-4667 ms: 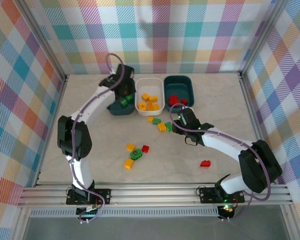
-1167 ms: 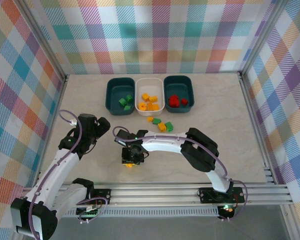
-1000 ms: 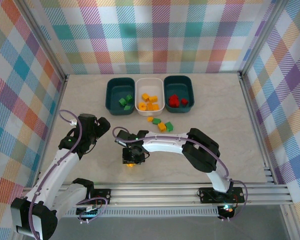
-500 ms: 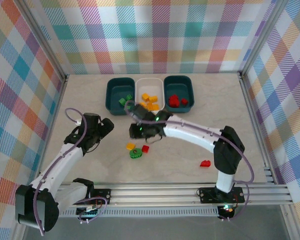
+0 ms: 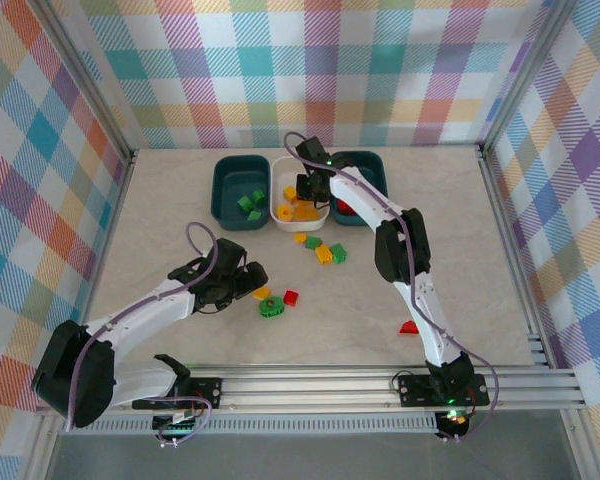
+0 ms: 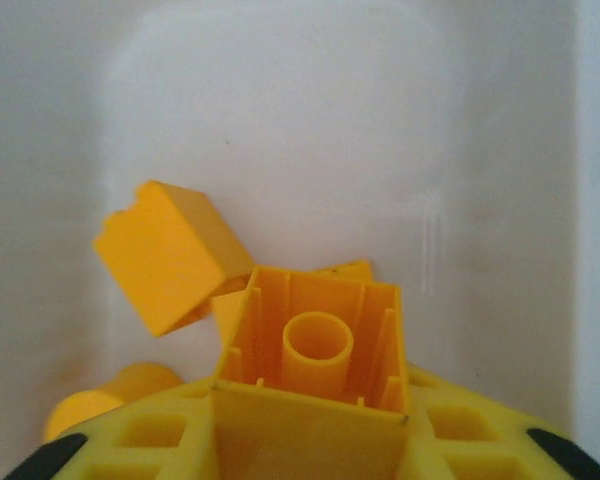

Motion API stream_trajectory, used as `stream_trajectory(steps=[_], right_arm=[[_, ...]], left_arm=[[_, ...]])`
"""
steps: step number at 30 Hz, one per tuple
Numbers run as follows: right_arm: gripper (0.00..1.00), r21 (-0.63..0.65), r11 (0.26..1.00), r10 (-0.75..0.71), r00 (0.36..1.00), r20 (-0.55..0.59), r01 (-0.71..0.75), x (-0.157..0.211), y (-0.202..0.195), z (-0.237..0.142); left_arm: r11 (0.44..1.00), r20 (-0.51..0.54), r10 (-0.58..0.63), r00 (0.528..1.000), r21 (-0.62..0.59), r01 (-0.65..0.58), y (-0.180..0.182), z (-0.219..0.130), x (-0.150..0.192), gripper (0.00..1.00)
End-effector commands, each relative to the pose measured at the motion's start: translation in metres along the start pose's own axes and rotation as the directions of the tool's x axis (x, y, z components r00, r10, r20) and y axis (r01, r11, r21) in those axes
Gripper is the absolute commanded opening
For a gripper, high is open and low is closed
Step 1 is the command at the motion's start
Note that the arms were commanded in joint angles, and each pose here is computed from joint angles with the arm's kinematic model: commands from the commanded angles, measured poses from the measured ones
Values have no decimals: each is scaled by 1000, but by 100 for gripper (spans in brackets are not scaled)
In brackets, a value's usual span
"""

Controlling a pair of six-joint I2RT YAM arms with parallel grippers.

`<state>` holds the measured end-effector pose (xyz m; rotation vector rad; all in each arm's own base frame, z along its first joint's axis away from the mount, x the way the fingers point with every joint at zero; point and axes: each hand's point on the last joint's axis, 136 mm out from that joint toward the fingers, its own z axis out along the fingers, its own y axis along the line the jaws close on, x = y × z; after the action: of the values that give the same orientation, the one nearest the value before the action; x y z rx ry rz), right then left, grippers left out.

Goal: Sort the legos into containers by color

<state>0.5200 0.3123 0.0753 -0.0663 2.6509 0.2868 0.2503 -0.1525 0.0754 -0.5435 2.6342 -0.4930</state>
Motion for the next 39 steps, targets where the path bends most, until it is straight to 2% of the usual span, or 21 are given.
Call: stream_trajectory(steps=[1, 4, 8, 12, 17, 26, 30, 36, 39], right_arm=[[50, -27, 998, -63, 998, 4, 63, -7, 12, -29], [59, -63, 996, -65, 997, 37, 68, -15, 19, -52], [61, -126, 989, -62, 993, 105, 75, -19, 27, -91], [64, -168, 983, -49, 987, 150, 75, -8, 24, -122], [64, -149, 986, -48, 986, 160, 72, 23, 0, -140], [65, -99, 994, -23, 982, 187, 42, 50, -37, -168], [65, -93, 995, -13, 981, 191, 31, 60, -46, -177], [65, -62, 998, 18, 983, 183, -7, 83, -68, -178], [65, -53, 998, 35, 986, 161, -26, 99, -79, -172]], left_arm=[[993, -16, 114, 993, -40, -114, -2, -6, 9, 88], [968, -55, 236, 970, -69, -240, -5, 0, 27, 86], [916, -74, 373, 925, -127, -380, -7, 15, 45, 86], [920, -69, 388, 919, -34, -391, -27, 27, 57, 87], [906, -59, 422, 905, 56, -419, -51, 27, 71, 86], [875, -124, 481, 868, 124, -467, -77, 43, 120, 83], [855, -113, 516, 849, 135, -501, -94, 38, 133, 83], [830, -56, 557, 829, -3, -558, -91, 29, 112, 84], [797, -63, 590, 805, -114, -593, -82, 28, 100, 84]])
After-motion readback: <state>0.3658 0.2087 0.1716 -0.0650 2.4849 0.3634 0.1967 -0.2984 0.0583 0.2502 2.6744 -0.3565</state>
